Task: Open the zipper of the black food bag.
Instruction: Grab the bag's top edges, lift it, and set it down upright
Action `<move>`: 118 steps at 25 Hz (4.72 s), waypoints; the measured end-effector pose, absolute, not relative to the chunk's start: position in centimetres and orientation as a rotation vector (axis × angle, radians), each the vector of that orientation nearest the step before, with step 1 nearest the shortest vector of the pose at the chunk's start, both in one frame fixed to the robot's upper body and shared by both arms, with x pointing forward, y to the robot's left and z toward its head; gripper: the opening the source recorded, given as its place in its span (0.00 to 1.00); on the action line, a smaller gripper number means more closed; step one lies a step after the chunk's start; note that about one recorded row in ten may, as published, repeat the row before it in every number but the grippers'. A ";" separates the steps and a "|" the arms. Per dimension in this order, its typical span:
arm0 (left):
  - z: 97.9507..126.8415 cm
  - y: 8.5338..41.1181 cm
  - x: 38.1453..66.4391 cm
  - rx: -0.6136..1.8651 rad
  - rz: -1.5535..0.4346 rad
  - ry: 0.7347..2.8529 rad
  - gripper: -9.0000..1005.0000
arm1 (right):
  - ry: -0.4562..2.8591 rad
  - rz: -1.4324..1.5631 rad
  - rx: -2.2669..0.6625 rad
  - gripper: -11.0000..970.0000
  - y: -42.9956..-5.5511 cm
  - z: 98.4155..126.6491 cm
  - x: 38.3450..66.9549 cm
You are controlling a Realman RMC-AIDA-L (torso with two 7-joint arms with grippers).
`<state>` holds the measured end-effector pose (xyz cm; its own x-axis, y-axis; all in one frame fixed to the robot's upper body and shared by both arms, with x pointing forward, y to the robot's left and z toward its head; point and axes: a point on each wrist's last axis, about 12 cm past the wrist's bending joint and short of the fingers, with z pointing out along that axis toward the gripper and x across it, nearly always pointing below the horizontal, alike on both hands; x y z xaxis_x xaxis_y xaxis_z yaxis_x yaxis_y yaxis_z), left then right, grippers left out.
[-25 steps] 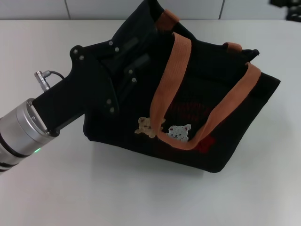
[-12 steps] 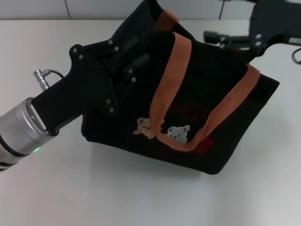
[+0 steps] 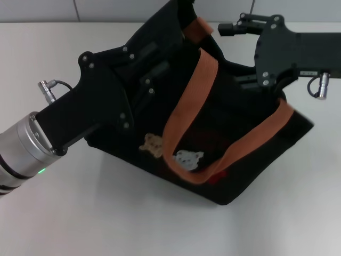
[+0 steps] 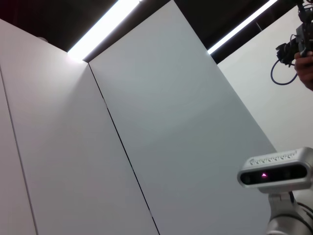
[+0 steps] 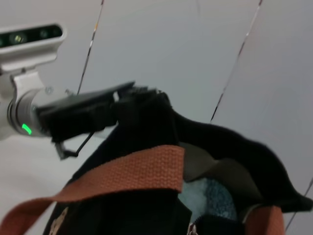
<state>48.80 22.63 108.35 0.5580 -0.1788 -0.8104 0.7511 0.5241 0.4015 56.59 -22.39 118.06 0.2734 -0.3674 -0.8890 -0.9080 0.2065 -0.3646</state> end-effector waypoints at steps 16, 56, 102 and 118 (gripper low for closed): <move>108.4 22.9 48.3 0.817 -0.628 0.776 0.03 | 1.253 0.549 -1.303 0.86 -23.5 119.0 55.0; 104.8 31.0 41.4 0.568 -0.573 1.141 0.71 | 1.295 0.705 -0.811 0.86 -31.0 113.5 51.6; 103.6 31.9 42.2 0.561 -0.570 1.314 0.71 | 1.314 0.721 -0.764 0.86 -31.5 111.9 50.6; 103.4 31.5 42.1 0.638 -0.641 1.336 0.68 | 1.314 0.720 -0.771 0.86 -31.3 112.0 50.8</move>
